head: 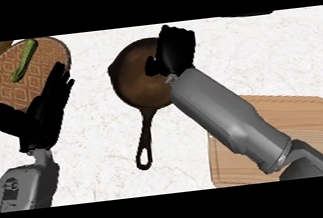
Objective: Pick the cupcake from the cutting board and place it in the pan
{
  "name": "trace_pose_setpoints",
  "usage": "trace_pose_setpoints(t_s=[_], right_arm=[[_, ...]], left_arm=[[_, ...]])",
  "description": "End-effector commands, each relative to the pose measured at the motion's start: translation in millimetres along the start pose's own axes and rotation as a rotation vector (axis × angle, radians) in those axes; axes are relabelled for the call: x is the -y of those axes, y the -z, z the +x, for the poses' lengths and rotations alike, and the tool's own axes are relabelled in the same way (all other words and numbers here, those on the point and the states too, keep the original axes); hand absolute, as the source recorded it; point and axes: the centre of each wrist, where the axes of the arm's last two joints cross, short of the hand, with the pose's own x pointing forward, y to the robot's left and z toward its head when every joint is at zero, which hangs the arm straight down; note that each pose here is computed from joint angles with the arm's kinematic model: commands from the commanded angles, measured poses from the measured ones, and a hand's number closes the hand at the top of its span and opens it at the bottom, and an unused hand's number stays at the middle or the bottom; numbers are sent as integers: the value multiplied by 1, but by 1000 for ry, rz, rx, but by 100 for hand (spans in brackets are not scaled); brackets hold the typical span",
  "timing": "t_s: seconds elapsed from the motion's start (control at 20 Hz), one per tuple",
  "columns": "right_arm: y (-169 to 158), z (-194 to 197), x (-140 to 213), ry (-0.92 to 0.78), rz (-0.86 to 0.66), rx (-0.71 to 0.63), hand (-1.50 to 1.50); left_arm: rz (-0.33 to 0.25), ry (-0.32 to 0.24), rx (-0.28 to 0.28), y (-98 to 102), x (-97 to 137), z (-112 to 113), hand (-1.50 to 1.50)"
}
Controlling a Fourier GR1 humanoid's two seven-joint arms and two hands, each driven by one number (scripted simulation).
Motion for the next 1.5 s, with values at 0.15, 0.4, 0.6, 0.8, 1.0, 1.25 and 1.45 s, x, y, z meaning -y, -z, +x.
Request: trace_pose_setpoints(t_s=[0.15,0.4,0.6,0.8,1.0,1.25,1.45], right_arm=[[12,-32,-28,120,86,-295,-150],[-3,-61,-58,178,170,-286,-150],[0,-53,-50,309,86,-230,-150],[3,-43,-35,505,-18,-221,-150],[-10,-54,-37,695,-65,-268,-150],[-45,-73,-33,874,-57,-226,-150],[-96,-96,-30,1009,-43,-179,-150]], left_arm=[[-11,-2,17,2,11,-2,0],[-8,-2,8,-5,5,-4,0],[12,1,-11,1,0,-16,0],[23,-4,-11,-6,-7,-11,0],[57,11,-18,-7,-5,-16,0],[89,2,-49,-23,-26,-18,0],[110,8,-35,-15,-31,-2,0]])
